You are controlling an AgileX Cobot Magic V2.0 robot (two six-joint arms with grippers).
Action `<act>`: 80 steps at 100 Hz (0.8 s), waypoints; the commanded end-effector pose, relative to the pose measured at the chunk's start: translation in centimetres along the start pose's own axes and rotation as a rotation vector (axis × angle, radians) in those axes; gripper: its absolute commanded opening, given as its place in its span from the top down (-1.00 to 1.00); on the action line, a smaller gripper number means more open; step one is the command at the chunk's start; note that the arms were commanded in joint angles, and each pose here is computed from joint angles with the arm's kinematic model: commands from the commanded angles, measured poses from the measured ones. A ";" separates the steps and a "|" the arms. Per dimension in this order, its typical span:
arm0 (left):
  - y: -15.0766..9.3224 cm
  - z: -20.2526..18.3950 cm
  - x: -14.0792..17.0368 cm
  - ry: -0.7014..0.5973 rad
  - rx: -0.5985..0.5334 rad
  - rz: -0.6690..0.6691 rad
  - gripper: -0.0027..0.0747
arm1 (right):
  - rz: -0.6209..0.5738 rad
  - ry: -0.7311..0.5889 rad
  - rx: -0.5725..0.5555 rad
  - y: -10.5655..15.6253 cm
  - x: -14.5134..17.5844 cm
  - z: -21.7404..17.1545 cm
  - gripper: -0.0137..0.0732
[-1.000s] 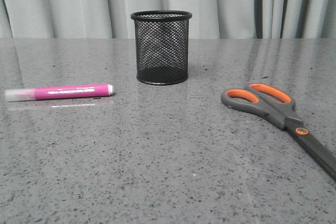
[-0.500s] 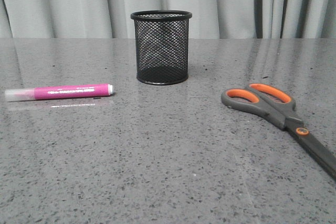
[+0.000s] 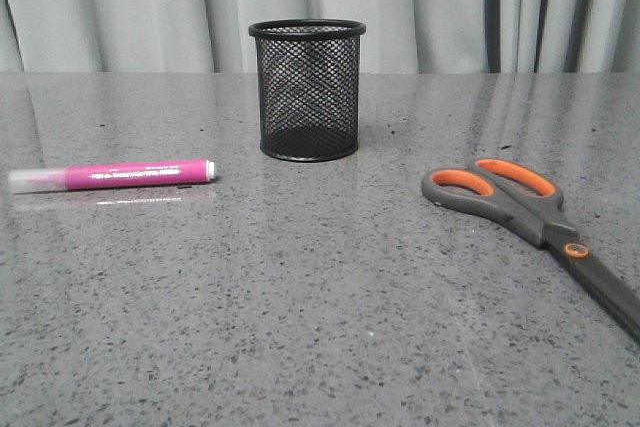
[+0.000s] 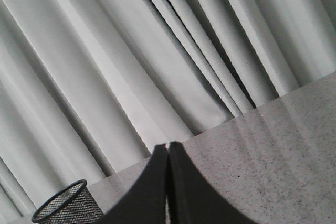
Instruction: Put pen and scissors into bin
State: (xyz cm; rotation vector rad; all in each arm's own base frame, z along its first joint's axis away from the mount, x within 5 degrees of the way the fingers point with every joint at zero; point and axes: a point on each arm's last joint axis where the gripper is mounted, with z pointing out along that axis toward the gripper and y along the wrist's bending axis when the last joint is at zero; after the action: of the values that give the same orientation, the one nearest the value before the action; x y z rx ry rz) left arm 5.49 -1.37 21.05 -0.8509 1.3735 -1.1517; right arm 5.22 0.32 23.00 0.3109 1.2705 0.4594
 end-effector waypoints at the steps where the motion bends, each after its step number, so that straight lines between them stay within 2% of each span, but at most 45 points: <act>1: 0.2 -0.2 0.0 -0.012 0.019 -0.025 0.97 | 0.035 -0.101 -0.090 1.7 -2.6 -0.2 0.85; 6: -0.6 -0.3 0.0 -0.002 0.043 0.027 0.89 | 0.045 -0.074 -0.090 2.0 -3.2 -0.2 0.84; 10: -1.7 -0.4 -0.2 -0.002 0.075 0.137 0.74 | 0.043 -0.047 -0.086 2.3 -3.7 0.0 0.77; 12: -2.1 -0.5 -0.2 -0.002 0.088 0.203 0.59 | 0.040 -0.033 -0.090 2.5 -4.0 0.1 0.73; 13: -2.5 -0.6 -0.3 -0.006 0.101 0.226 0.59 | 0.039 -0.025 -0.096 2.6 -4.1 0.1 0.71; 19: -4.4 -0.9 -0.8 -0.033 0.148 0.422 0.16 | 0.014 0.032 -0.103 3.0 -4.8 0.6 0.50; 26: -6.6 -1.0 -1.3 -0.052 0.185 0.592 -0.08 | -0.006 0.121 -0.114 3.6 -5.2 1.5 0.22; 31: -8.2 -0.8 -1.4 -0.028 0.200 0.678 -0.05 | -0.009 0.203 -0.116 4.0 -5.3 2.3 0.05; 35: -9.0 -0.1 -1.3 0.034 0.192 0.753 0.05 | -0.010 0.268 -0.123 4.3 -5.4 2.9 -0.04; 43: -10.8 1.4 -1.1 0.185 0.168 0.930 0.24 | -0.052 0.416 -0.126 5.1 -4.9 4.4 -0.05; 54: -12.3 4.5 -0.9 0.424 0.112 1.061 0.44 | -0.181 0.597 -0.132 6.2 -4.0 6.1 -0.05; 66: -14.4 7.8 -1.6 0.590 0.075 1.154 0.48 | -0.283 0.729 -0.118 7.1 -3.4 7.2 -0.05; 80: -15.6 11.4 -2.5 0.769 0.010 1.308 0.47 | -0.329 0.786 -0.125 7.7 -2.7 7.7 -0.05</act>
State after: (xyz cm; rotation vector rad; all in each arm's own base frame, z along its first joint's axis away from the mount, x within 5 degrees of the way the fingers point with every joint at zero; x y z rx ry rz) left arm 13.39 -5.12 35.32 0.5214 1.9815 -0.4534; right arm 10.24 5.31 29.72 -0.1553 2.0542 0.4033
